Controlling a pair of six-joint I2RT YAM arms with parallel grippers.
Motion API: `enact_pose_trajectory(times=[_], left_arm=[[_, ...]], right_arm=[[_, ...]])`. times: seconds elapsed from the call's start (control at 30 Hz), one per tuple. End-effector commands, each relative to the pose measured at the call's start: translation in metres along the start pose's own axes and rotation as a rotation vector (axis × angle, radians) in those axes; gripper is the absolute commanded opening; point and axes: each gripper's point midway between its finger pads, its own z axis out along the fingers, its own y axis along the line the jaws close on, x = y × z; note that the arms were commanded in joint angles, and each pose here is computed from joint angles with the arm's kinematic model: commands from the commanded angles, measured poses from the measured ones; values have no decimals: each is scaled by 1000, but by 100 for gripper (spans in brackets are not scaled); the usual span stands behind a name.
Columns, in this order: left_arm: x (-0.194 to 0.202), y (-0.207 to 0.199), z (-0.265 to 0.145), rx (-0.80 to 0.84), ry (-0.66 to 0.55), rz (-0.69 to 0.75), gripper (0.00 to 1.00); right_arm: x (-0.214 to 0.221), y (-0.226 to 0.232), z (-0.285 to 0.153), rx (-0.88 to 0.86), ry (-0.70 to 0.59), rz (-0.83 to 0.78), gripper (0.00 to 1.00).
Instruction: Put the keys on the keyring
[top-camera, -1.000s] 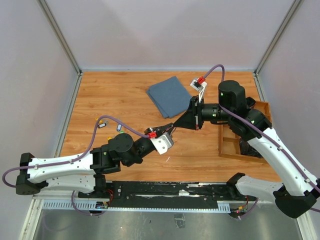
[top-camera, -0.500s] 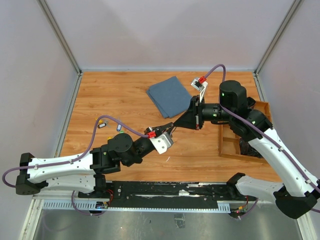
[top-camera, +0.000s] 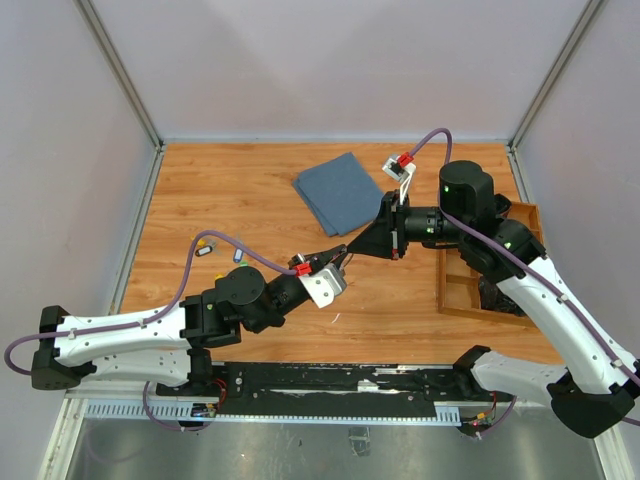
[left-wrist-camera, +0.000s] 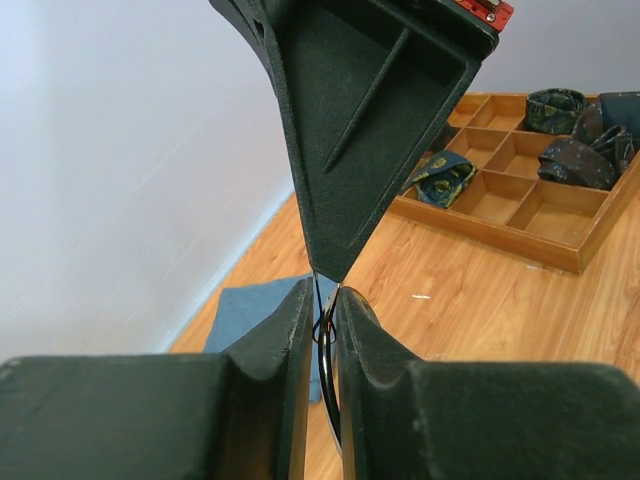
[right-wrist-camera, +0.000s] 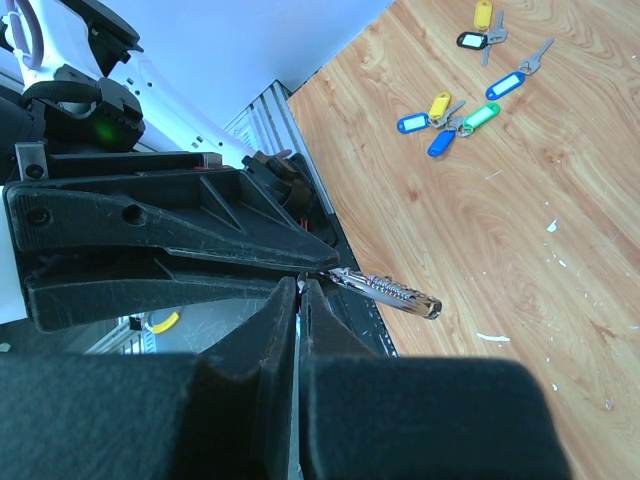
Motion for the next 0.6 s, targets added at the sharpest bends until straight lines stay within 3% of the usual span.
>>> enact_pose_trajectory(times=[0.0, 0.1, 0.27, 0.4, 0.57], left_arm=[[-13, 13, -3, -51, -42, -26, 14], [-12, 14, -3, -58, -39, -25, 2], [-11, 14, -4, -58, -32, -18, 0], [-9, 15, -4, -54, -18, 1, 1], [-5, 12, -3, -40, 3, 25, 1]], right_arm=[[-13, 18, -8, -52, -41, -39, 0], [-12, 17, -9, -45, -40, -41, 0], [-11, 12, -12, -12, -43, -56, 1], [-14, 2, -20, 70, -63, -96, 30], [-17, -3, -27, 129, -83, -130, 39]])
